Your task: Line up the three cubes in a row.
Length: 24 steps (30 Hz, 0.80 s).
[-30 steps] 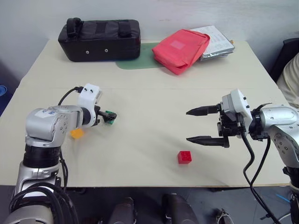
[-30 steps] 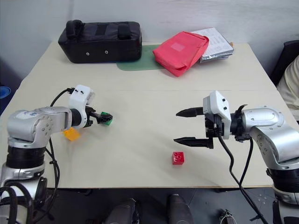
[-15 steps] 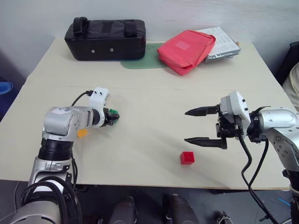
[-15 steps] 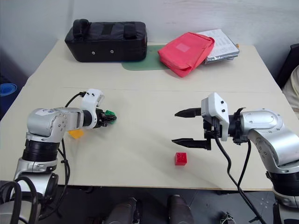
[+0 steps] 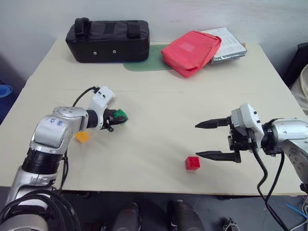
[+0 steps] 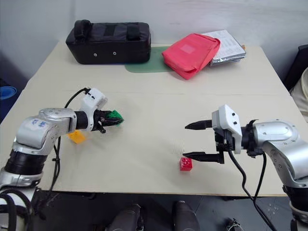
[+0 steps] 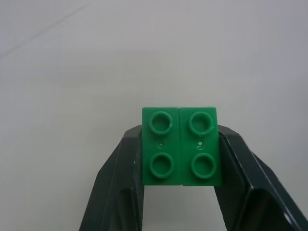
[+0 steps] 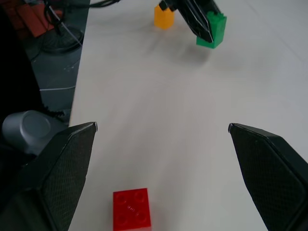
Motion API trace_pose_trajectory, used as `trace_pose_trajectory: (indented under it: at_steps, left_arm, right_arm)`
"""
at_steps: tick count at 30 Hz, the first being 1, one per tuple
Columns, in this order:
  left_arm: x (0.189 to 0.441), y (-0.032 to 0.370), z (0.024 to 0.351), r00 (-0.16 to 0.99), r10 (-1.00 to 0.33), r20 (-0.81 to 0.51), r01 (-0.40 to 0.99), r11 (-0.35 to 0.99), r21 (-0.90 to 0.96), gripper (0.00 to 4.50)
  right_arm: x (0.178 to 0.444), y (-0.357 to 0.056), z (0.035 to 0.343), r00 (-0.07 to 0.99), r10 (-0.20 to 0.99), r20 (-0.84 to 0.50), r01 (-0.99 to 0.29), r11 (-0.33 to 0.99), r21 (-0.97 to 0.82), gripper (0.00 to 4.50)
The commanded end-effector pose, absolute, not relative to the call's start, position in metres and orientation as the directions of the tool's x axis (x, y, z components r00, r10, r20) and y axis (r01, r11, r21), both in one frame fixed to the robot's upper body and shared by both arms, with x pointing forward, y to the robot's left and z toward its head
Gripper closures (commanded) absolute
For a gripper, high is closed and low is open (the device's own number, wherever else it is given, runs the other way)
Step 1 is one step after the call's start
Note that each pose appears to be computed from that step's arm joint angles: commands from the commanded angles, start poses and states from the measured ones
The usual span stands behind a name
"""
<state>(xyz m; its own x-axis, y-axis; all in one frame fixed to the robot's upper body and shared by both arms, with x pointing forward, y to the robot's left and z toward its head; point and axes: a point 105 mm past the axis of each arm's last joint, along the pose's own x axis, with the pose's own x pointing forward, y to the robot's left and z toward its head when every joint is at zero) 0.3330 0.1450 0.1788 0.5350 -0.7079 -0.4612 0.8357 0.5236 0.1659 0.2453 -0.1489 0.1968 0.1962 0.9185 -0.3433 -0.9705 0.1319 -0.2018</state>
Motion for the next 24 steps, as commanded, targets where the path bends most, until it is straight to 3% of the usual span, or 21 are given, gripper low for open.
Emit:
trace_pose_trajectory:
  at_steps: [1,3,8,13,18,24]
  left_arm:
    - [0.287,0.117,0.181,0.224,-0.841,-0.493,0.971,0.147,0.189,3.01]
    - [0.271,0.109,0.172,0.104,-0.843,-0.527,0.985,0.015,0.170,3.01]
    - [0.267,0.083,0.142,-0.023,-0.798,-0.602,0.965,-0.176,0.197,3.01]
    - [0.267,0.071,0.127,-0.071,-0.764,-0.641,0.958,-0.232,0.170,3.01]
    - [0.287,0.065,0.120,0.035,-0.749,-0.662,0.963,-0.153,0.224,3.01]
    - [0.281,0.075,0.122,0.014,-0.730,-0.683,0.968,-0.162,0.193,3.01]
  right_arm:
    - [0.230,-0.157,0.191,0.170,0.896,-0.410,-0.970,0.079,-0.230,0.00]
    - [0.225,-0.161,0.185,0.165,0.886,-0.433,-0.974,0.076,-0.216,0.00]
    - [0.215,-0.168,0.179,0.168,0.868,-0.467,-0.977,0.085,-0.194,0.00]
    - [0.213,-0.171,0.176,0.197,0.854,-0.481,-0.974,0.113,-0.198,0.00]
    - [0.213,-0.174,0.175,0.229,0.849,-0.477,-0.968,0.146,-0.204,0.00]
    - [0.213,-0.175,0.175,0.245,0.848,-0.470,-0.964,0.164,-0.207,0.00]
